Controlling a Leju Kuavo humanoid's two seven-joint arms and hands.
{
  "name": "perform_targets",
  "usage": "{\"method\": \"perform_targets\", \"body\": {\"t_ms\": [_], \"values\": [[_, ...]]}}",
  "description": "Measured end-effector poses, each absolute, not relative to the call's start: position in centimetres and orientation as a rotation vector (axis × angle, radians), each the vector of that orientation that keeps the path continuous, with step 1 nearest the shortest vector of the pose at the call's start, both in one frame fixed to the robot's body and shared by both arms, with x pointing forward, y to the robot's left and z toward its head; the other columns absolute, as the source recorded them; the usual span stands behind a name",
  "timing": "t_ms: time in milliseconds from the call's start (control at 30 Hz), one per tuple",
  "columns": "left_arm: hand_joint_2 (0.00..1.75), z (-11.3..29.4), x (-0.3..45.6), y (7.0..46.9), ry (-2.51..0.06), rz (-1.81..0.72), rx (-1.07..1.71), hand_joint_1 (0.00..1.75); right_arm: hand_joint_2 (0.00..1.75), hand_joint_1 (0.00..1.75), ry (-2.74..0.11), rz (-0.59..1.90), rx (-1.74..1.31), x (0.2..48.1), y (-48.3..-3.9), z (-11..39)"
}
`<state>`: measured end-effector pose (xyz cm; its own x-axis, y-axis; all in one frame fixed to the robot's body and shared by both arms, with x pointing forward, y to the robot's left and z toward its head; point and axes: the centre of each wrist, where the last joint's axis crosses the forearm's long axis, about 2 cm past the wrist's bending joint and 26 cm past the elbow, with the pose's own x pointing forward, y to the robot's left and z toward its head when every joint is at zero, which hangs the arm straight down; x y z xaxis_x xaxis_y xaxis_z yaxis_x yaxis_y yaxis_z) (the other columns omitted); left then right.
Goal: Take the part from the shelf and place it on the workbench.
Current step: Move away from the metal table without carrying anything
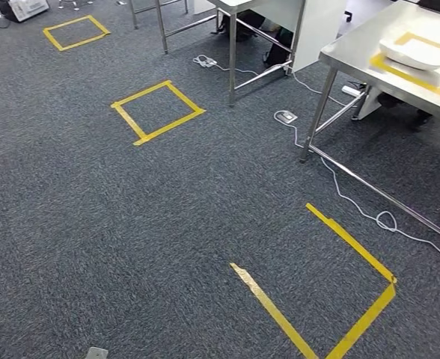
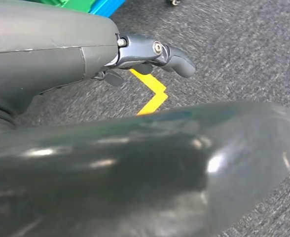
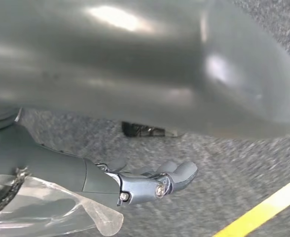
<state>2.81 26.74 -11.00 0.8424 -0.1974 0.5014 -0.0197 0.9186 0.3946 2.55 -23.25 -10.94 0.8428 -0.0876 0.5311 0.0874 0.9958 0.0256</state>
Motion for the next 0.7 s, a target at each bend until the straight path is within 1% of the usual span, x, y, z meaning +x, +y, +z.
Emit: {"method": "perform_targets", "body": {"t_ms": [500,700], "values": [[0.0,-11.01,2.6,26.73,-0.575,-0.102,0.4,0.0,0.0,0.0,-0.559,-0.097,0.005,2.02,-22.95,-10.91],[0.0,-11.0,2.71,26.67,-0.58,-0.105,0.401,0.0,0.0,0.0,-0.577,-0.094,0.007,2.63,-23.0,-10.84]]}}
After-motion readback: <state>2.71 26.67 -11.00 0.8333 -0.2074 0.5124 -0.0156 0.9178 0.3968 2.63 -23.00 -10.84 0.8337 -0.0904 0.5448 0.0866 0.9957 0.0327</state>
